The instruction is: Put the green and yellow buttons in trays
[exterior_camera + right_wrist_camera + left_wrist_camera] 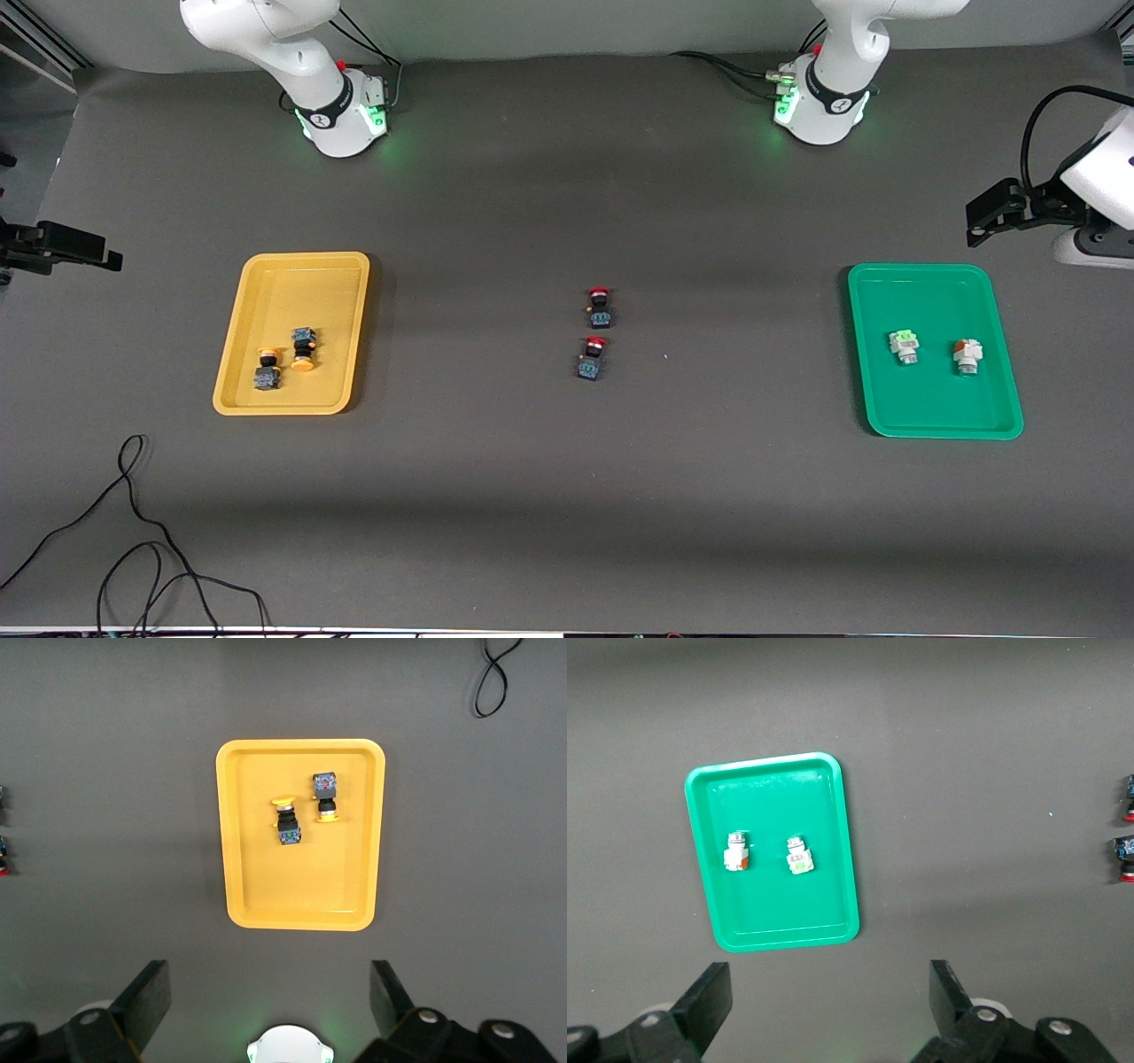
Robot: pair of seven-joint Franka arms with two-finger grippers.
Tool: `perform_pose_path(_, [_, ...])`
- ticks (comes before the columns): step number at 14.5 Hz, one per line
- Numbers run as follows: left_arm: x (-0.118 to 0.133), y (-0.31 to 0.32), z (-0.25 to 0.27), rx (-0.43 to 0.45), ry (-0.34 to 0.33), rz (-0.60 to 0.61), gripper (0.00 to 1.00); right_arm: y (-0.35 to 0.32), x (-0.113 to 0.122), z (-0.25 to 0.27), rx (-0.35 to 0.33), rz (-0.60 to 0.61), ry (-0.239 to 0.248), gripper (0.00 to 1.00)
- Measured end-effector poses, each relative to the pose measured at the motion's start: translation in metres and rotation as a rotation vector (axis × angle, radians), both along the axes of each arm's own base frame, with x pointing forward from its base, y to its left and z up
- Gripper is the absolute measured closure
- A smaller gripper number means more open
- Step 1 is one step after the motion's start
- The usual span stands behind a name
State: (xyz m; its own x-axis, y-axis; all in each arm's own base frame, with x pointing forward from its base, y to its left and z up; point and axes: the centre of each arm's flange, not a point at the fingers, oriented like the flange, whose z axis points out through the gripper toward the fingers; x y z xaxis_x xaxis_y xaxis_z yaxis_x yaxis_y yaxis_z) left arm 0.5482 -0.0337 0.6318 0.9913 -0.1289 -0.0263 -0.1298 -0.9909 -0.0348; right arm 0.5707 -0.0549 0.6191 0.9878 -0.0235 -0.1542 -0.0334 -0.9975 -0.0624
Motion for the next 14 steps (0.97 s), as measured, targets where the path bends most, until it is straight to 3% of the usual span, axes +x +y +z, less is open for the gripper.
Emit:
perform_pose_path(4, [0.002,0.006,-0.002,-0.002,0.004,0.012,0.00,0.051,-0.035,-0.013,-0.039,0.011,-0.034,0.00])
perform_pose_path(6, [0.002,0.006,-0.002,-0.003,0.004,0.013,0.00,0.088,-0.049,-0.018,-0.123,0.051,-0.045,0.00])
perform_pose_path(9, [0.001,0.005,-0.002,-0.002,0.005,0.011,0.00,0.113,-0.039,-0.013,-0.150,0.072,-0.100,0.00])
perform_pose_path(14, [0.000,0.006,-0.001,-0.001,0.013,0.012,0.00,0.098,-0.020,-0.016,-0.149,0.042,-0.104,0.00])
